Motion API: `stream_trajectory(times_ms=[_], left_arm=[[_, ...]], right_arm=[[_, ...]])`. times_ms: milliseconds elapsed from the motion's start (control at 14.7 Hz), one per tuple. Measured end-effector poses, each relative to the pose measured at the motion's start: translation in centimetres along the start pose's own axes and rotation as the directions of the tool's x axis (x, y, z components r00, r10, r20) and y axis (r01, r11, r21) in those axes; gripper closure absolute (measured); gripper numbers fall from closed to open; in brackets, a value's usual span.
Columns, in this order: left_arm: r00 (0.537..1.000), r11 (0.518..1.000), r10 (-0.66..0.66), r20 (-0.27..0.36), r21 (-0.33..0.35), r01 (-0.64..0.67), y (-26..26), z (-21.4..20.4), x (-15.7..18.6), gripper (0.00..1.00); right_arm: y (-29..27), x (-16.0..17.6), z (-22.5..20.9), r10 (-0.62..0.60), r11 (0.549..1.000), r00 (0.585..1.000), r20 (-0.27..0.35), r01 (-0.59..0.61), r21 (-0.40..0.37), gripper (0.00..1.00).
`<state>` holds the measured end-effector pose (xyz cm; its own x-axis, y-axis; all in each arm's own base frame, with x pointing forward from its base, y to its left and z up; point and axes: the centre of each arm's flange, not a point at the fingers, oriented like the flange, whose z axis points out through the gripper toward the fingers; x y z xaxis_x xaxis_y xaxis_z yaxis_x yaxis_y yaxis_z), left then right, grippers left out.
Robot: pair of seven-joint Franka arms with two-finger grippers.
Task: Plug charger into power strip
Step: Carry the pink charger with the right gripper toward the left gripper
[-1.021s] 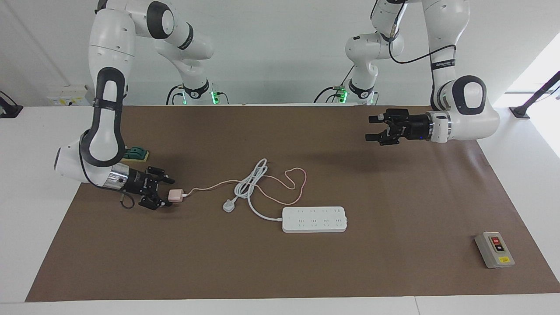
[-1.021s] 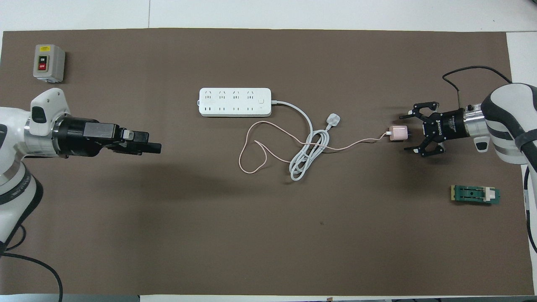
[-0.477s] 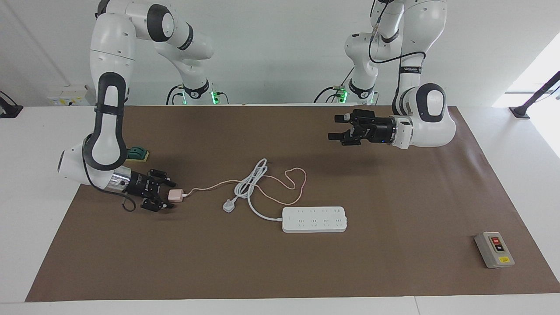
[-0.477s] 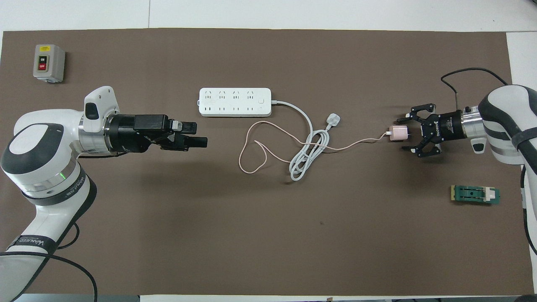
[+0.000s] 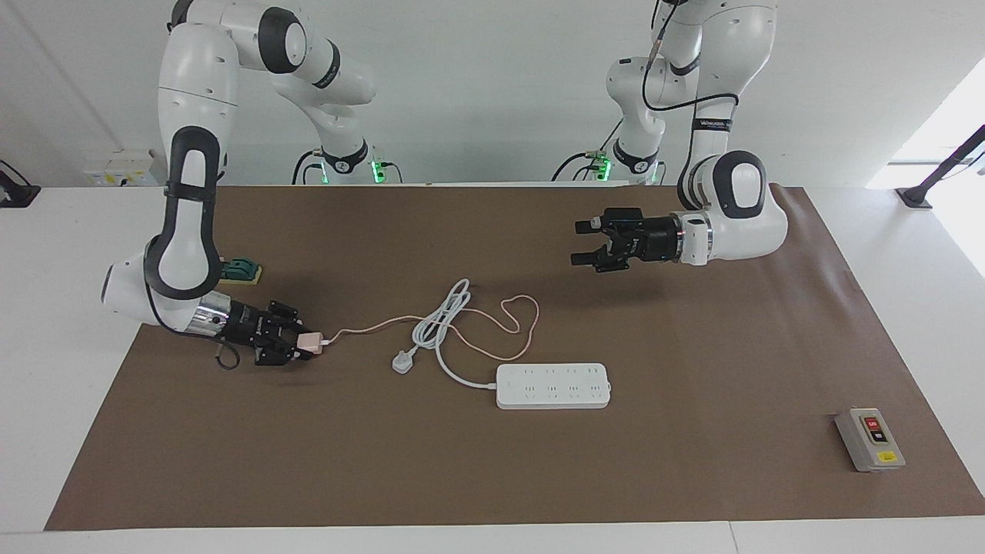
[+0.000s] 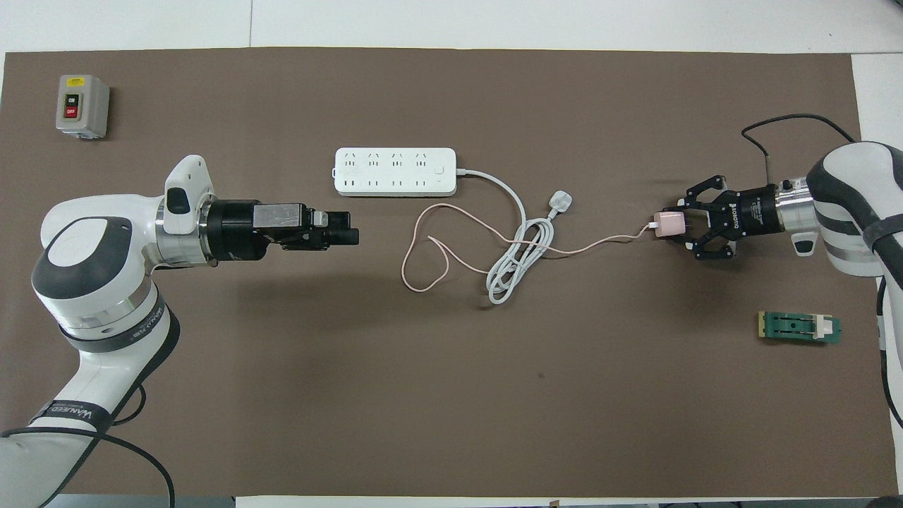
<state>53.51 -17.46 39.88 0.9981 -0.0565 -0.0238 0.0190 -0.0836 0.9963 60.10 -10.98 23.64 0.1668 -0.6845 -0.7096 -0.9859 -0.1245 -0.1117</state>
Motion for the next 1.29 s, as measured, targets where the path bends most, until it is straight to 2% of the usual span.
stream_trajectory(times_ms=[136, 272, 477, 749, 1021, 1293], left_arm=[[0.999, 1.0, 0.017, -0.034, 0.025, -0.016, -0.2, -0.1, 0.3, 0.0], [0.997, 0.999, 0.026, -0.07, 0.02, -0.025, -0.1, 0.2, 0.7, 0.0], [0.995, 0.999, 0.031, -0.099, -0.005, -0.031, 0.8, 0.2, 1.2, 0.0], [0.991, 0.997, -0.018, -0.131, -0.075, 0.008, 1.4, 0.5, 1.5, 0.0], [0.993, 0.994, -0.054, -0.107, -0.095, 0.044, -0.2, 1.3, 1.6, 0.0], [0.993, 0.993, -0.07, -0.098, -0.101, 0.061, -1.0, 1.5, 1.6, 0.0]], right_arm=[[-0.4, -0.6, 0.4, 0.0, 1.0, 1.0, -0.002, 0.0, -0.004, 0.49], [-1.9, -2.8, 0.7, 0.027, 1.0, 1.0, -0.007, -0.027, -0.009, 0.49], [-4.9, -9.4, 0.7, 0.071, 0.997, 0.997, -0.009, -0.071, -0.012, 0.49], [-7.1, -19.2, 1.5, 0.087, 0.996, 0.996, -0.007, -0.088, -0.024, 0.49], [-8.5, -27.1, 3.3, 0.118, 0.992, 0.993, -0.005, -0.118, -0.04, 0.49], [-9.2, -33.5, 6.7, 0.144, 0.988, 0.99, -0.009, -0.144, -0.049, 0.49]])
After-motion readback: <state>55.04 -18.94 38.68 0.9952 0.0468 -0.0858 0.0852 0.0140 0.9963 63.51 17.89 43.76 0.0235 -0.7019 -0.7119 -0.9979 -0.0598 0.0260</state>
